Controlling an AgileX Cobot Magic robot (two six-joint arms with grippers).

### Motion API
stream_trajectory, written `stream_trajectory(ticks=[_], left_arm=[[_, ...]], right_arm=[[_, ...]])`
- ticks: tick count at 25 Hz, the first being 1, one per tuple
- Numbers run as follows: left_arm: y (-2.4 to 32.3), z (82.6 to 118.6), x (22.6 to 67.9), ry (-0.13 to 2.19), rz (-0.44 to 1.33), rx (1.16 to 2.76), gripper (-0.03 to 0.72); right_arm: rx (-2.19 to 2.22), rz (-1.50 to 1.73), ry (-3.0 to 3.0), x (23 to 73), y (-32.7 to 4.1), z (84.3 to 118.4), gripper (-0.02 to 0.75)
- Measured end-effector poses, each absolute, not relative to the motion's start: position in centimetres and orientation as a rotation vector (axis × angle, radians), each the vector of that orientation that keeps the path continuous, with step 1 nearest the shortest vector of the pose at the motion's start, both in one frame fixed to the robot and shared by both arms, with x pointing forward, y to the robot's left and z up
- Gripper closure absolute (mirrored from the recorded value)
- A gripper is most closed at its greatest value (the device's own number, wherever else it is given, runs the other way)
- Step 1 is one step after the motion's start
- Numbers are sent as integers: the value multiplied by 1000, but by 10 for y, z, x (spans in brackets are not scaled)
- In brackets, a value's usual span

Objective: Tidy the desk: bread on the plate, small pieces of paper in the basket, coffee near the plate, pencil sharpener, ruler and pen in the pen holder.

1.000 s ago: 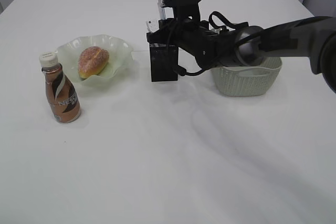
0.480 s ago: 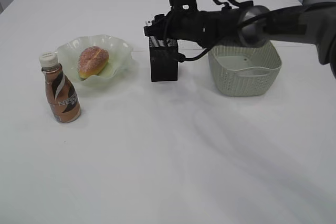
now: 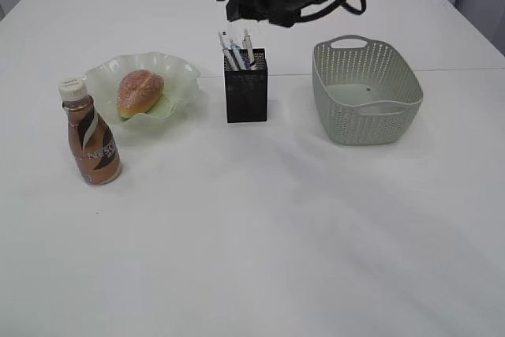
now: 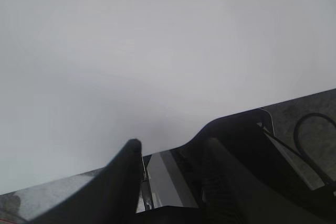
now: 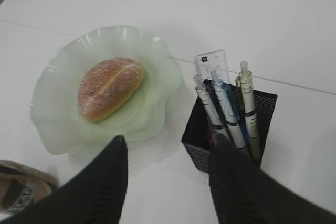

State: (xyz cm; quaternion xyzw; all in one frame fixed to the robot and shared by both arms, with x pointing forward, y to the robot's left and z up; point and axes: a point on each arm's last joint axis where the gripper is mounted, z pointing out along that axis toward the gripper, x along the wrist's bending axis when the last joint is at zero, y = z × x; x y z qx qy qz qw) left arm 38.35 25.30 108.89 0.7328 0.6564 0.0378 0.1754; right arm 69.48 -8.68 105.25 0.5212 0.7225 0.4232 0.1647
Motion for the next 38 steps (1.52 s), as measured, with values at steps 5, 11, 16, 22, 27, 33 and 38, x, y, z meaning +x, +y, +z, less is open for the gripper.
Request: stream_trajectory(ticks=[5, 11, 16, 22, 27, 33, 38], left_arm=[[253, 1090, 385, 1849, 124, 2061, 98], [252, 1090, 387, 1837, 143, 2044, 102], [252, 1090, 387, 1838, 143, 2046, 189], [255, 1089, 384, 1857, 142, 2081, 216], [262, 1100, 370, 1818, 242, 2057, 223], [274, 1129, 325, 1644, 443, 1875, 228], [284, 1142, 283, 1483, 578, 1791, 229]], right_arm=[[1446, 1255, 2070, 661, -98, 1117, 321], [1400, 1230, 2137, 613, -117, 1177, 320], [1306, 1226, 2084, 583, -134, 1216, 320], [1221, 1205, 2016, 548, -155, 1254, 320], [1173, 1200, 1962, 515, -172, 1278, 320], [1129, 1225, 1904, 467, -195, 1297, 320], [1103, 1237, 1862, 424, -215, 1298, 320]])
